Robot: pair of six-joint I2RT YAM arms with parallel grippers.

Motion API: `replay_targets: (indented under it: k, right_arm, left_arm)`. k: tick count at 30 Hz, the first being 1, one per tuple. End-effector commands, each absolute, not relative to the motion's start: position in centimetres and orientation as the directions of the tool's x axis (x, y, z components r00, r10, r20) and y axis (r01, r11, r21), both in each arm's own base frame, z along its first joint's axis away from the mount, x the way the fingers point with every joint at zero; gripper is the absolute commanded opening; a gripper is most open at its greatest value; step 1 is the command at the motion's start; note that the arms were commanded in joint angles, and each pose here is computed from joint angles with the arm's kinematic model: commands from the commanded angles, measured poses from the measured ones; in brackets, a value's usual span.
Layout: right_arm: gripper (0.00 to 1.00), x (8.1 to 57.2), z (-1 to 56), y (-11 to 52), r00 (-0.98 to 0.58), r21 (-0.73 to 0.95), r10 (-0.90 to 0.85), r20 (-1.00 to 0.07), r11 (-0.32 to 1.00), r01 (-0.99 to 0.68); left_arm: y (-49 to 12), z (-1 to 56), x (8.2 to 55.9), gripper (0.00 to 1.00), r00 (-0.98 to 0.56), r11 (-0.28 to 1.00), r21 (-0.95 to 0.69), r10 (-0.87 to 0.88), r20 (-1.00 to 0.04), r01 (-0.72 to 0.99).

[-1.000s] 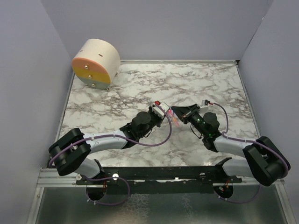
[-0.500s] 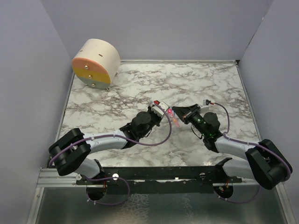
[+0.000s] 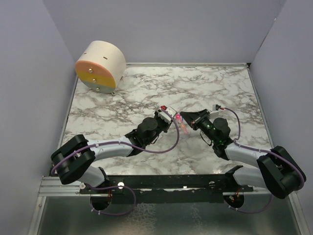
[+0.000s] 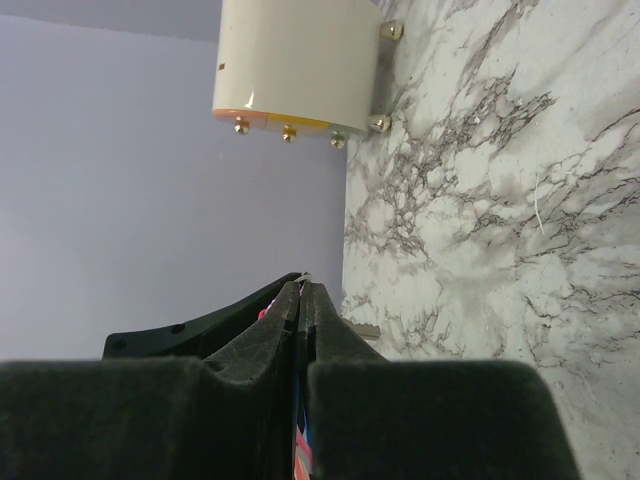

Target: Put the keys on the keyring

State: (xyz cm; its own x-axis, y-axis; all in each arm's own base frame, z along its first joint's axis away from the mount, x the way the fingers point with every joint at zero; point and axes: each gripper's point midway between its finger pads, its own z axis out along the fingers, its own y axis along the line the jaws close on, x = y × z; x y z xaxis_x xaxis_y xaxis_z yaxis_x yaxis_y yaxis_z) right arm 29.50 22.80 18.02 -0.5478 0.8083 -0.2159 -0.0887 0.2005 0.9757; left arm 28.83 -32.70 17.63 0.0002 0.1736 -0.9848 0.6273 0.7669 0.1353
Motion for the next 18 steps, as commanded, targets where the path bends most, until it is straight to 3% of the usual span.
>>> replay_targets:
  k: [1, 18]
  right_arm:
    - [0.01, 30.1, 18.6, 22.6, -0.526, 0.975, 0.821, -0.222, 0.2, -0.099]
    - [0.01, 29.9, 18.6, 22.8, -0.539, 0.977, 0.815, -0.212, 0.189, -0.098]
  left_arm:
    - [-32.9, 19.2, 28.4, 0.32, 0.044, 0.758, 0.124, 0.124, -0.991, 0.641]
    - [-33.6, 20.4, 27.1, 0.32, 0.156, 0.683, 0.186, 0.105, -0.982, 0.706]
